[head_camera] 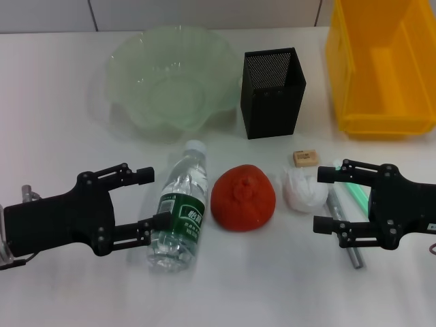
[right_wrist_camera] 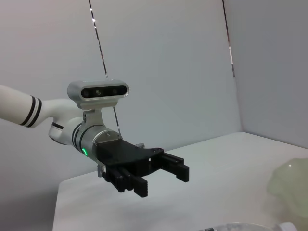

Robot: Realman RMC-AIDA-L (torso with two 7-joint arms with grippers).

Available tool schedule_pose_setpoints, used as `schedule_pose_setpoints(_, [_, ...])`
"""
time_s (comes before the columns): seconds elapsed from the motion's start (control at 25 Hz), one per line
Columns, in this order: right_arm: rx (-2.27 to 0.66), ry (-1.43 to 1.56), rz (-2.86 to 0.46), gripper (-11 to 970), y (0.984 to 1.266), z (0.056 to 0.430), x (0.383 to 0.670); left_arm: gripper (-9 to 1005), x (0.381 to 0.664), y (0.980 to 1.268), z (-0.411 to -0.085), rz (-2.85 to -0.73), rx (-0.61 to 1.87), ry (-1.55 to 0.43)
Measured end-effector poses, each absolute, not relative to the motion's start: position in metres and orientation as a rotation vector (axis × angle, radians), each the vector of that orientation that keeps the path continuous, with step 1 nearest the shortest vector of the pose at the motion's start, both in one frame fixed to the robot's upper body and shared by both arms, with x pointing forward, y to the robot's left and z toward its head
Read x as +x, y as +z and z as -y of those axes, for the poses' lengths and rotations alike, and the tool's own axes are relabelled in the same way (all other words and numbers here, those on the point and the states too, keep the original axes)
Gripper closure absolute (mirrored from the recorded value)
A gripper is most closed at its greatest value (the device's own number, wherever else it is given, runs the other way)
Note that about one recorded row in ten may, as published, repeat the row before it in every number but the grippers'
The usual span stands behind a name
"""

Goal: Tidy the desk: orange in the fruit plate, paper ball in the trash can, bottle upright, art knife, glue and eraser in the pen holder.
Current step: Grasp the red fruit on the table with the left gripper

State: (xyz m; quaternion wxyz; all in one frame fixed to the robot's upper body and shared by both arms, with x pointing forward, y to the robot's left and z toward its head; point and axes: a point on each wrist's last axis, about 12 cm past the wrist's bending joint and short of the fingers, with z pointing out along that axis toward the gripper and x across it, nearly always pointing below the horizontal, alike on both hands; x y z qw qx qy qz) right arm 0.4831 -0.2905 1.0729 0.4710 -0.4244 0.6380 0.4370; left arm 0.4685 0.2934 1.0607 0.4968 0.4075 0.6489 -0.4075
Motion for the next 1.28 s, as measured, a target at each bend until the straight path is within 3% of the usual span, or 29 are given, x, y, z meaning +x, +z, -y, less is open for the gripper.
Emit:
schedule_pose_setpoints(0.64, [-1.027, 1.067, -1.582, 131, 1.071, 0.295, 0.479, 235, 0.470, 1.061, -0.286, -1.547, 0.993, -0.991])
schedule_pose_setpoints(1.0, [-0.999, 1.042, -1.567, 132, 1.076, 0.316, 0.458, 246, 0.501, 1.071, -0.255, -1.480, 1.107, -0.930])
schedule_pose_setpoints(1.28, [-0.947, 1.010, -1.606, 132, 1.078, 0.334, 0.441, 255, 0.528, 1.065, -0.206, -1.514, 1.311, -0.910])
